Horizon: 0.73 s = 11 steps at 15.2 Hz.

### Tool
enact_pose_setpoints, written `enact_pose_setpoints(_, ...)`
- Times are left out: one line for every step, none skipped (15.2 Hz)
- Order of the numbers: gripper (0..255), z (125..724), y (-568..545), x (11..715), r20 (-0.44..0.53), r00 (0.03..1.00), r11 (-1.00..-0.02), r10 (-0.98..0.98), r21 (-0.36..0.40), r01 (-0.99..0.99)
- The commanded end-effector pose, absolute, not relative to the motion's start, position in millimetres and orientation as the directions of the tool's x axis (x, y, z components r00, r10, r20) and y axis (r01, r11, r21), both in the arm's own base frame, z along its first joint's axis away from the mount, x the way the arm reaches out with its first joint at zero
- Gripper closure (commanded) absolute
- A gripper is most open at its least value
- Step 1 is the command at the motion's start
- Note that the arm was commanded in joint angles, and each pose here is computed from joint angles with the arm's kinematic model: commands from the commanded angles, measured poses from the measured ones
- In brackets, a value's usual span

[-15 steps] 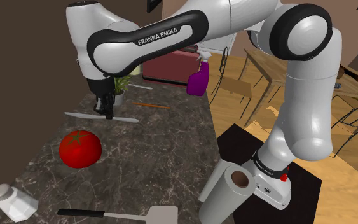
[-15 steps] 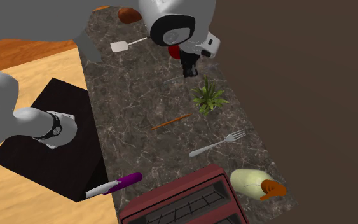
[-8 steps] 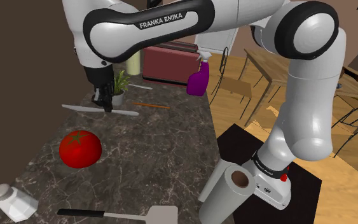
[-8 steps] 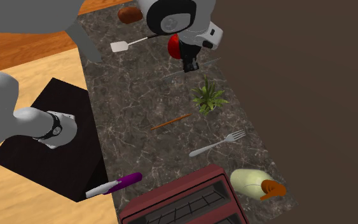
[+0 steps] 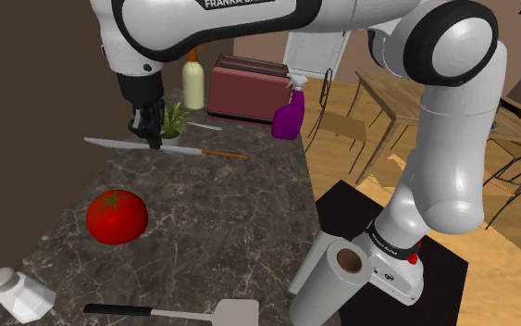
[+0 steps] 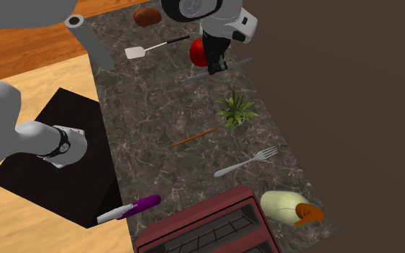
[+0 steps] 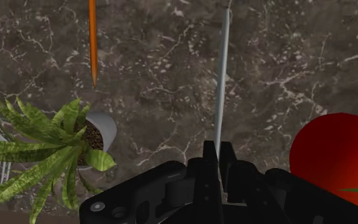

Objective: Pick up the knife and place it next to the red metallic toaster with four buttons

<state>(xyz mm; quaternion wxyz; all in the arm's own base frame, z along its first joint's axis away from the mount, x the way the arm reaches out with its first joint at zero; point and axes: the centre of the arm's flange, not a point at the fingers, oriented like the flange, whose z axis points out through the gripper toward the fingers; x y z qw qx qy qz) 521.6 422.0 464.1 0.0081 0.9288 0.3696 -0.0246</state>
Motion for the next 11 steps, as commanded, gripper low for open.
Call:
enact_pose_setpoints(255,474.8,422.7,521.4,-0.052,0.725,-0.727,0.686,-0.003,0.687)
enact_pose_setpoints(255,480.0,422.7,521.4,-0.052,0.725,-0.727,0.686,-0.003,0.687)
enact_pose_setpoints(255,485.3,422.7,521.4,-0.052,0.725,-0.727,0.686,-0.003,0.687)
enact_pose_setpoints(255,490.6,422.7,521.4,-0.052,0.725,-0.727,0.686,-0.003,0.687)
enact_pose_setpoints(255,495.9,422.7,521.4,-0.052,0.725,-0.727,0.686,-0.003,0.687)
enact_pose_setpoints(255,501.1,422.7,521.4,-0.052,0.725,-0.727,0.686,-0.003,0.687)
enact_pose_setpoints(255,506.4,422.7,521.4,-0.052,0.725,-0.727,0.686,-0.003,0.687)
enact_pose_setpoints(255,511.7,422.7,521.4,-0.052,0.725,-0.727,0.686,-0.003,0.687)
enact_pose_setpoints(255,517.0,422.7,521.4,-0.052,0.725,-0.727,0.686,-0.003,0.687)
enact_pose_setpoints(255,522.3,422.7,521.4,-0.052,0.725,-0.727,0.686,-0.003,0.687)
enact_pose_setpoints(255,527.5,422.7,521.4,-0.052,0.725,-0.727,0.686,-0.003,0.687)
